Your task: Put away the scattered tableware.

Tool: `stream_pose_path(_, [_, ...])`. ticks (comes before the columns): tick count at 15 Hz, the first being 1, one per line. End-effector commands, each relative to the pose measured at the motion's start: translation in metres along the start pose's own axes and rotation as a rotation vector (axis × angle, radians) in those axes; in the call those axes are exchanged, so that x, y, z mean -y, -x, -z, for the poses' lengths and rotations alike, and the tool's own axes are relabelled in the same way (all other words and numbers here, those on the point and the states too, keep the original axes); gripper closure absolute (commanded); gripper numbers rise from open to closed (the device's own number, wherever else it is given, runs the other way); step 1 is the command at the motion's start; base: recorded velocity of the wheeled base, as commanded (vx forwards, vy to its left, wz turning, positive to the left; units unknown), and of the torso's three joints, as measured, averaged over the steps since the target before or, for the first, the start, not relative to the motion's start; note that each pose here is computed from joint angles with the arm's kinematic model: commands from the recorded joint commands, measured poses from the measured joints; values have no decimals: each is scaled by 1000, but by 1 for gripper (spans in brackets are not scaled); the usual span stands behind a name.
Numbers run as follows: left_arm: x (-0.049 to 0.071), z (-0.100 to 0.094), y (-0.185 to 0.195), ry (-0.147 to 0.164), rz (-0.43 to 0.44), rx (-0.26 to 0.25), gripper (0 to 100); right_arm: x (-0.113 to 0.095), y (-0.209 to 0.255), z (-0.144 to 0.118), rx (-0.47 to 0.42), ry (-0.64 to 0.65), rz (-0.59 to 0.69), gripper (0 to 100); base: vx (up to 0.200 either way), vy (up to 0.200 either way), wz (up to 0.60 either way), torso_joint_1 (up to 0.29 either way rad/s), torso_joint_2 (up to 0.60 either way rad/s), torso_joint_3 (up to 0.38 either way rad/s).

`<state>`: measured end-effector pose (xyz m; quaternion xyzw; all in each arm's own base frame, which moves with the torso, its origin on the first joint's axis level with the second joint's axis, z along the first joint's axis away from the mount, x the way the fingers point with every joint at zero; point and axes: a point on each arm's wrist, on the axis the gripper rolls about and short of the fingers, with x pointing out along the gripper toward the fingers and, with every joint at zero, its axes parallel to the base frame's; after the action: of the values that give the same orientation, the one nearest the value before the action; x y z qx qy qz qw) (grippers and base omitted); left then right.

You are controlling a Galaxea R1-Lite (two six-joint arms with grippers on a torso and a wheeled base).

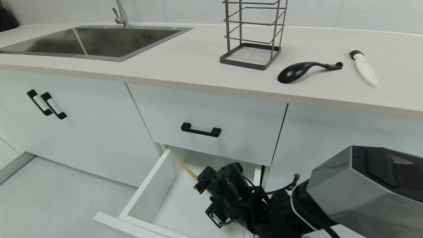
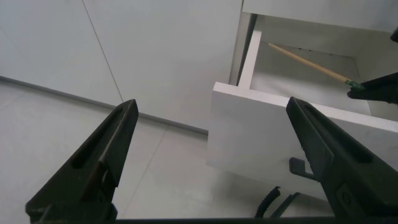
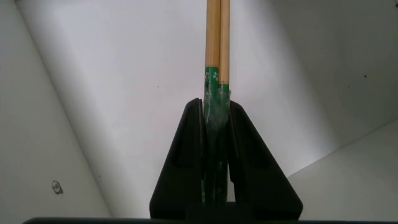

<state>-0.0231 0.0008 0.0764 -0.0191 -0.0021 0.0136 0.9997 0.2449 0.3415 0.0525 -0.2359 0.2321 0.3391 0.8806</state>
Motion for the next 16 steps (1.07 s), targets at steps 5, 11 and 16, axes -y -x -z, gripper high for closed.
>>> stream_pose_path(5, [0, 0, 0, 0, 0, -1, 0, -5, -14, 10, -30, 13, -6, 100, 0, 0, 0, 0, 0, 0])
stream_pose_path(11, [0, 0, 0, 0, 0, -1, 0, -6, -17, 1, 1, 39, -15, 0, 0, 0, 0, 0, 0, 0])
stream_pose_path(16, [0, 0, 0, 0, -2, 0, 0, -6, -14, 3, -6, 42, -14, 0, 0, 0, 0, 0, 0, 0])
